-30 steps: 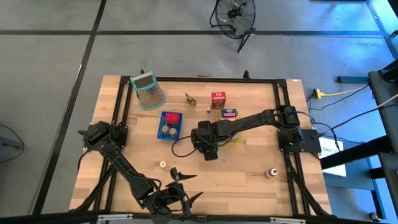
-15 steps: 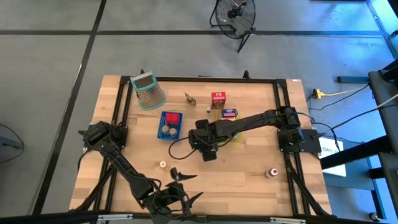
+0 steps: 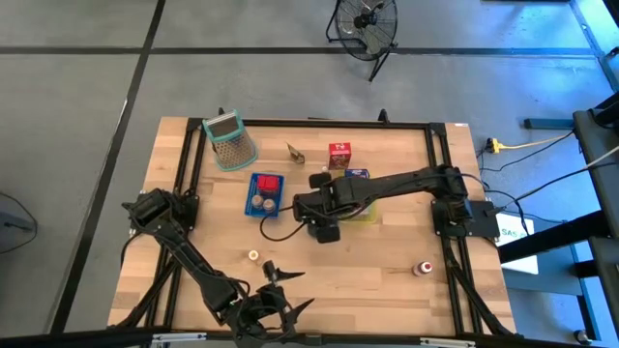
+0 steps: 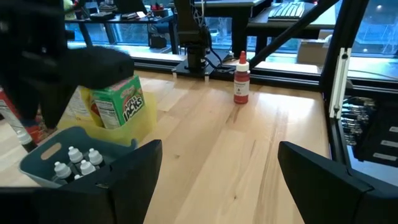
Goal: Pick & Place Kitchen Items
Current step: Put the orange seasoning pack into the blue bin
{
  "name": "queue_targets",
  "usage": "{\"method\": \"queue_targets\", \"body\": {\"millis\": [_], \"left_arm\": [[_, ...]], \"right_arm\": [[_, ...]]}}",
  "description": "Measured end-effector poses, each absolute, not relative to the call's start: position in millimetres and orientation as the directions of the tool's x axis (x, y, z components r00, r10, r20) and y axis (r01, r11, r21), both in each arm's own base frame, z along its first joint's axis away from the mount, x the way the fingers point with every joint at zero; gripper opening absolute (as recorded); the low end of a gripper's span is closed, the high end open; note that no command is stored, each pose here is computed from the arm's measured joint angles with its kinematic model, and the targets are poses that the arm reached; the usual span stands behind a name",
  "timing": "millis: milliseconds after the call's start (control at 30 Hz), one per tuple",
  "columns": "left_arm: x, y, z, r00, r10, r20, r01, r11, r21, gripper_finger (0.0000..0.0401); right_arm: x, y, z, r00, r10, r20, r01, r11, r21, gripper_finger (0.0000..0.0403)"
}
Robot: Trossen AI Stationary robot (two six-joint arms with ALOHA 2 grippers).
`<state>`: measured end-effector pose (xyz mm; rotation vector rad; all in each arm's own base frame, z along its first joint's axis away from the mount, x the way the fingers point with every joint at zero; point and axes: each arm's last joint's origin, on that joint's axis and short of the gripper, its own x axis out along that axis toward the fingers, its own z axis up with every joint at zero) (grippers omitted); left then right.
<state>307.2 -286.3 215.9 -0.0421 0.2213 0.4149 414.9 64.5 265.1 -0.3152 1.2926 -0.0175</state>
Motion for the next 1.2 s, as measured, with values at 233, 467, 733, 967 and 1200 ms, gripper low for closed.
{"method": "queue_targets", "body": {"millis": [233,467,733,967,1200], "left_arm": [[303,-290,216,0.893,0.396,-0.212,-0.404,0.915,0.005,0.0317],[296,-295,222,0.901,0.385,-0.2,-0.376,0.923,0.085,0.0317],[285,-300,240,0.912,0.377,-0.165,-0.348,0.92,0.179,0.0317],[283,-302,241,0.916,0.364,-0.168,-0.314,0.912,0.265,0.0317],[283,-297,247,0.914,0.37,-0.167,-0.305,0.897,0.32,0.0317]], "right_arm": [[402,80,290,0.223,-0.19,-0.956,-0.165,0.959,-0.229,0.0131],[379,96,291,0.056,-0.222,-0.973,-0.148,0.962,-0.228,0.0131],[363,130,295,-0.005,-0.066,-0.998,-0.124,0.99,-0.064,0.0131],[347,168,294,-0.016,-0.033,-0.999,-0.147,0.989,-0.03,0.0131],[325,205,296,-0.021,-0.008,-1.0,-0.121,0.993,-0.006,0.0131]]}}
